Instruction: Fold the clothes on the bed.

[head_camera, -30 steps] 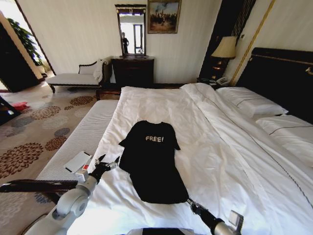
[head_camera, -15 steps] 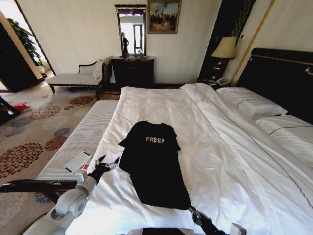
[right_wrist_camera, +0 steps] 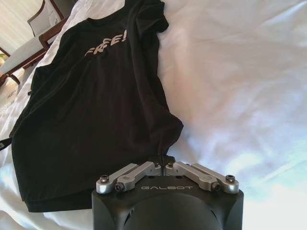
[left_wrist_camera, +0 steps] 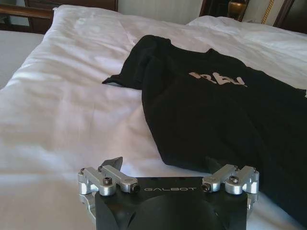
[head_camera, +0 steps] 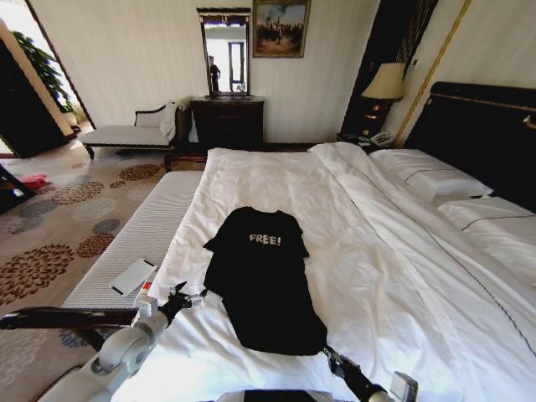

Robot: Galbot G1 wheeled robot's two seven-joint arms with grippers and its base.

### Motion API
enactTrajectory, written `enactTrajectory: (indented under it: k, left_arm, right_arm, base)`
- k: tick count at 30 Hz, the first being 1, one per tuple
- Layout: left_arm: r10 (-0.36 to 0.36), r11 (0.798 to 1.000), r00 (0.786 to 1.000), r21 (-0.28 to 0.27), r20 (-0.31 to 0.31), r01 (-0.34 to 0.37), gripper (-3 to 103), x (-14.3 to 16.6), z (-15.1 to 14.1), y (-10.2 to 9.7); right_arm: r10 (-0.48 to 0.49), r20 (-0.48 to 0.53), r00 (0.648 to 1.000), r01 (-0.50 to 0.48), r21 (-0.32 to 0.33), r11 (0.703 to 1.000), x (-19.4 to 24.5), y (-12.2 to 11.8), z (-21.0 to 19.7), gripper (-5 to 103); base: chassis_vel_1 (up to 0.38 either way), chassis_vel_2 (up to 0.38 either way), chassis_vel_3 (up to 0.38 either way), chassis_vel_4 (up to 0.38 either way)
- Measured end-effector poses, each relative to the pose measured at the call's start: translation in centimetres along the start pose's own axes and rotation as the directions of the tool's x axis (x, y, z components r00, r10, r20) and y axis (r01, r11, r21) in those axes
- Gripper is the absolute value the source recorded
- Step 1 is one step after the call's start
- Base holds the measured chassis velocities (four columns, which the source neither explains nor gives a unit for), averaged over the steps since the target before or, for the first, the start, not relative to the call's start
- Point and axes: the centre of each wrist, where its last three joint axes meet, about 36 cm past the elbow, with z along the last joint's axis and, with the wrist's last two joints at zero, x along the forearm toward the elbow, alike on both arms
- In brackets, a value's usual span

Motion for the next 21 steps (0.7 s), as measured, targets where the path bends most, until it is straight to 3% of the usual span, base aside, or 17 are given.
enactTrajectory:
  k: [3,5,8,10,11,15,16,17,21]
  left_arm:
    - [0.003,1.0,1.0,0.021,0.007,-0.003,96,-0.9,0.6,-0.3]
    - [0.011,0.999,1.0,0.034,0.015,-0.011,86,-1.3,0.9,-0.5]
    - [0.016,0.999,1.0,0.04,0.022,-0.017,81,-1.7,1.1,-0.7]
    - [0.029,0.998,0.999,0.053,0.031,-0.031,70,-2.3,1.4,-1.3]
    - [0.029,0.998,0.999,0.053,0.031,-0.031,70,-2.3,1.4,-1.3]
    - [0.056,0.996,0.998,0.064,0.035,-0.058,47,-2.6,1.6,-2.6]
    - [0.059,0.996,0.998,0.063,0.038,-0.062,47,-2.5,1.5,-2.8]
    - [0.059,0.996,0.998,0.063,0.038,-0.062,47,-2.5,1.5,-2.8]
    - [0.051,0.997,0.997,0.057,0.054,-0.054,26,-1.3,0.2,-2.4]
  right_arm:
    - [-0.006,-0.007,1.0,0.006,0.004,1.0,-0.1,0.0,-0.3,0]
    - [-0.01,-0.011,1.0,0.01,0.005,1.0,-0.3,0.0,-0.4,0]
    - [-0.012,-0.013,1.0,0.012,0.005,1.0,-0.4,0.0,-0.4,0]
    - [-0.013,-0.014,1.0,0.014,0.005,1.0,-0.5,0.1,-0.5,0]
    - [-0.013,-0.014,1.0,0.014,0.005,1.0,-0.5,0.1,-0.5,0]
    - [-0.013,-0.017,1.0,0.013,0.009,1.0,-0.5,0.1,-0.7,0]
    - [-0.012,-0.017,1.0,0.013,0.01,1.0,-0.5,0.1,-0.7,0]
    - [-0.012,-0.017,1.0,0.013,0.01,1.0,-0.5,0.1,-0.7,0]
    - [-0.01,-0.016,1.0,0.01,0.01,1.0,-0.5,0.1,-0.7,0]
  base:
    - [0.0,0.0,0.0,0.0]
    - [0.0,0.0,0.0,0.0]
    - [0.0,0.0,0.0,0.0]
    - [0.0,0.0,0.0,0.0]
    - [0.0,0.0,0.0,0.0]
    - [0.0,0.0,0.0,0.0]
    - [0.0,0.0,0.0,0.0]
    - [0.0,0.0,0.0,0.0]
    - [0.0,0.0,0.0,0.0]
